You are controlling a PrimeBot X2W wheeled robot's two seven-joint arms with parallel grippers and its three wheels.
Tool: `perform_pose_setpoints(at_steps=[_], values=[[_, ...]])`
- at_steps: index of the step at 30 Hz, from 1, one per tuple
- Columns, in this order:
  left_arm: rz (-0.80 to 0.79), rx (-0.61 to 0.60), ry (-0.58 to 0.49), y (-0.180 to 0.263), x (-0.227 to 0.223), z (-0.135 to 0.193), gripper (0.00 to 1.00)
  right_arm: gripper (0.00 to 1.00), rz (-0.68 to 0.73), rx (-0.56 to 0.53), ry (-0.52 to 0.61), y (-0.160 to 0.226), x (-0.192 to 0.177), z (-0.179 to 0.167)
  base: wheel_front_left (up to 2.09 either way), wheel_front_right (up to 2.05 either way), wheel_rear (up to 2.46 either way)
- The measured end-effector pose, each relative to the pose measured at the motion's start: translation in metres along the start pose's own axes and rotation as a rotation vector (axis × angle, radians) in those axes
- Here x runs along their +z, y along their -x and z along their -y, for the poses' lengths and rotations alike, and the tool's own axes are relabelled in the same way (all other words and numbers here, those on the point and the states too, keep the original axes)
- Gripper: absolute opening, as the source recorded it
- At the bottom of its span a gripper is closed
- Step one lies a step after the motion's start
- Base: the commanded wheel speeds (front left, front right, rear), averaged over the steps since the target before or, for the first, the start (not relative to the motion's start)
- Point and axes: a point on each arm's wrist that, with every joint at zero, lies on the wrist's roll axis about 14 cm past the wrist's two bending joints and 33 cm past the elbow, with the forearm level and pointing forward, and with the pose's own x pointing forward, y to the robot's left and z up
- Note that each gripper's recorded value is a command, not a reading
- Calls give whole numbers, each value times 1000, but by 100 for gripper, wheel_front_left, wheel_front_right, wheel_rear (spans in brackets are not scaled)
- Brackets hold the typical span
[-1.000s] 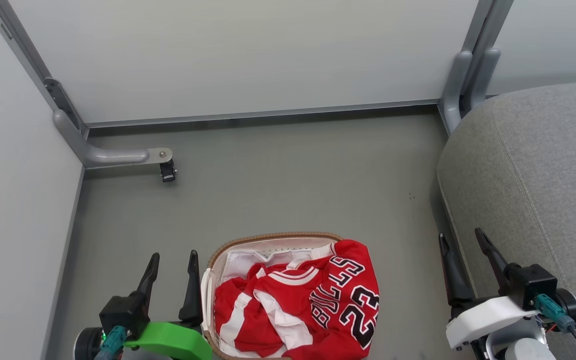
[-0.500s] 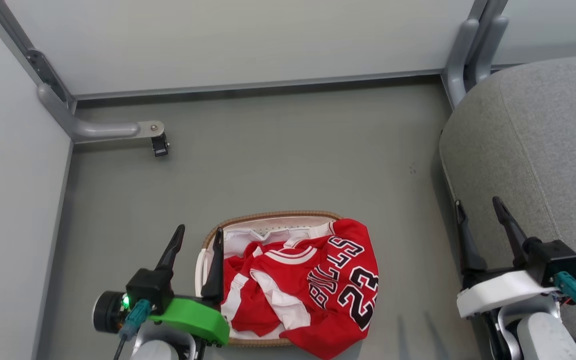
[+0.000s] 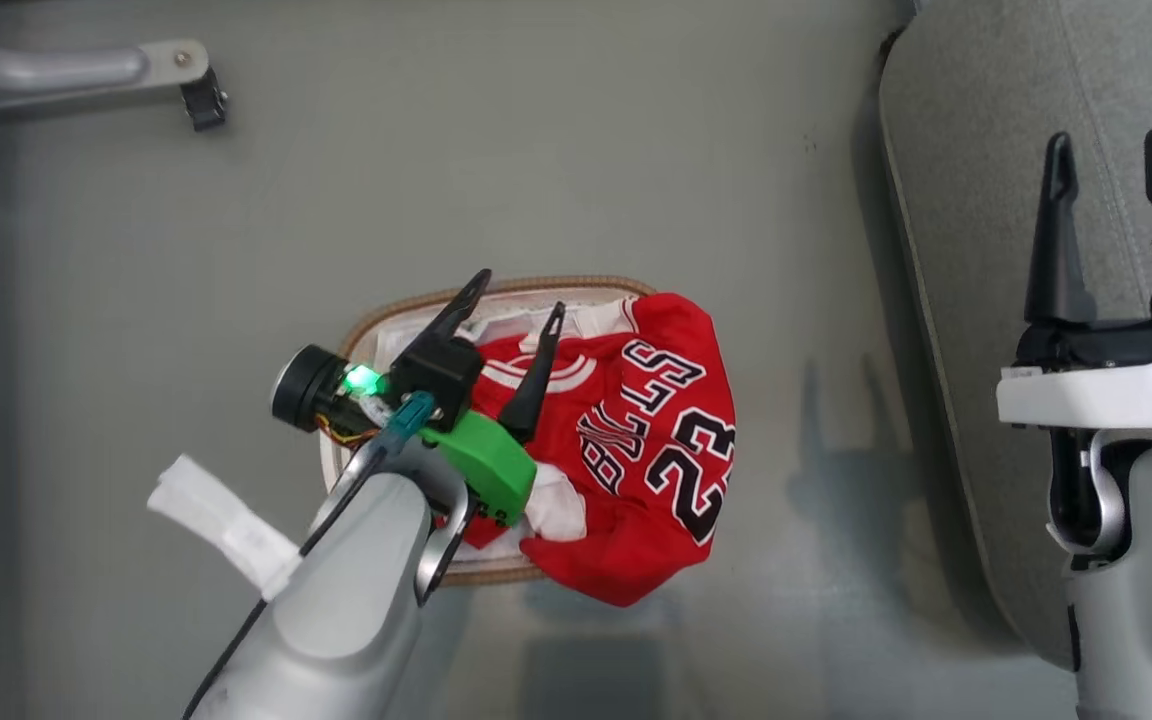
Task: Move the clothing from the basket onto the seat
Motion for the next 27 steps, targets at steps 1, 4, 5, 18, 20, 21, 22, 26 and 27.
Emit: perform_pose_setpoints(at_steps=[1, 4, 5, 18, 20, 21, 22, 26, 27], values=[[-32, -24, 1, -6, -10, 3, 100, 100, -5, -7, 5, -2, -5, 3, 0, 0, 0], [-145, -105, 2, -24, -46, 17, 100, 100, -3, -40, 21, -11, -15, 18, 0, 0, 0], [-184, -136, -2, -30, -59, 22, 100, 100, 5, -46, 30, -16, -17, 21, 0, 0, 0], [-514, -365, 85, -50, -186, 65, 100, 100, -108, -71, 76, -24, -91, 44, 0, 0, 0], [-551, -360, 106, -52, -201, 62, 100, 100, -126, -71, 84, -23, -101, 46, 0, 0, 0], [-563, -360, 108, -52, -207, 61, 100, 100, -137, -73, 88, -21, -105, 47, 0, 0, 0], [-573, -362, 114, -54, -212, 60, 100, 100, -148, -76, 93, -20, -109, 49, 0, 0, 0], [-601, -378, 144, -60, -230, 67, 100, 100, -184, -93, 118, -13, -120, 59, 0, 0, 0], [-608, -383, 148, -59, -233, 68, 100, 100, -188, -96, 121, -12, -121, 61, 0, 0, 0]])
